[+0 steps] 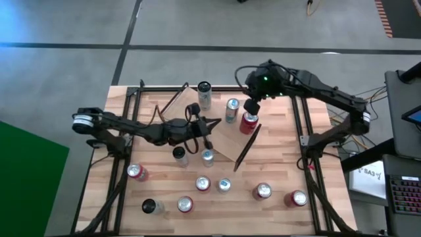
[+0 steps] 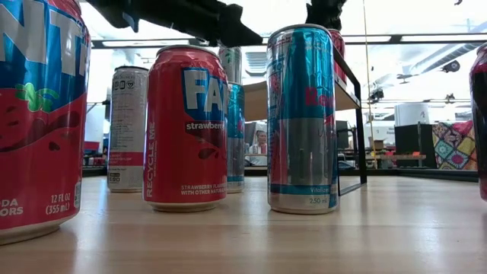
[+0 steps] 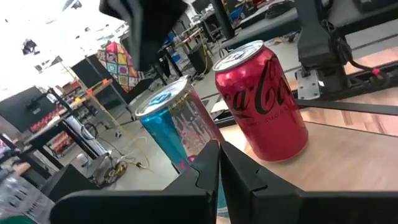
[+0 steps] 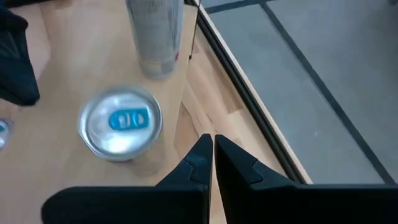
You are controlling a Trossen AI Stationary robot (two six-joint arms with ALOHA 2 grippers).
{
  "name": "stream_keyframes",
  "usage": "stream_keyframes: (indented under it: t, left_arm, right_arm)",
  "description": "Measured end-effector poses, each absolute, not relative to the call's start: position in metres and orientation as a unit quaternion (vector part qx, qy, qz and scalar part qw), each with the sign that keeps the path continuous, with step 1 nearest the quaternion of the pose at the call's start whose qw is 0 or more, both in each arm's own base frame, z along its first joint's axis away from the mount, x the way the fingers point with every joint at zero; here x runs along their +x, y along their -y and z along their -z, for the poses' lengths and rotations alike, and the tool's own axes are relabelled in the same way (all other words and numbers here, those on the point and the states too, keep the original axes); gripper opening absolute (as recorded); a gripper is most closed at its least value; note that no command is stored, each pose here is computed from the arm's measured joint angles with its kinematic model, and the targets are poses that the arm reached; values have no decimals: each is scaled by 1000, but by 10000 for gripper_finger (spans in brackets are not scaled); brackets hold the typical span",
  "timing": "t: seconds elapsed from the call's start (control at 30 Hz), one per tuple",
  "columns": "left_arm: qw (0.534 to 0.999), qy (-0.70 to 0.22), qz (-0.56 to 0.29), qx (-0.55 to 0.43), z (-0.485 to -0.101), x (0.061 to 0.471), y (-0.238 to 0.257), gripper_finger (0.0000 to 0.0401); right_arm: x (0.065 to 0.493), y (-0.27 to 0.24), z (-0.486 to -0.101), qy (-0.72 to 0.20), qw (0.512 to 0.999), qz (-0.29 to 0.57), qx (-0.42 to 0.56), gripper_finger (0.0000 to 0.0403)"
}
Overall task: Place canned beverage on shelf
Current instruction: Adjust the silver/blue soda can on the shelf
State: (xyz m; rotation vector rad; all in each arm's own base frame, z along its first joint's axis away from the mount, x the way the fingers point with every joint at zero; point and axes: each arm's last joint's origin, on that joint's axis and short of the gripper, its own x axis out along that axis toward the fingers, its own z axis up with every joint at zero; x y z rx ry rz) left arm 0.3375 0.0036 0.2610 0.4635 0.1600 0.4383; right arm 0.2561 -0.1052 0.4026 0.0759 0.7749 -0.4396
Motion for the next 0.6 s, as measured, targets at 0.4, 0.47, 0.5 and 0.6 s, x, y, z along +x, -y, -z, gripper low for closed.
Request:
stream_keyframes:
  t: [0.4, 0.47, 0.5, 0.6]
  left_arm:
    - [929, -101, -283, 217, -252, 361, -11, 0]
    - [924, -106, -297, 218, -251, 365, -12, 0]
    - [922, -109, -301, 218, -250, 367, -12, 0]
    - [917, -115, -314, 218, -247, 372, -15, 0]
  right_arm:
    - [230, 95, -355, -310, 923, 224, 48, 9]
    - [228, 93, -355, -296, 927, 226, 49, 9]
    - [227, 93, -355, -290, 929, 226, 49, 9]
    - [226, 93, -354, -283, 931, 227, 48, 9]
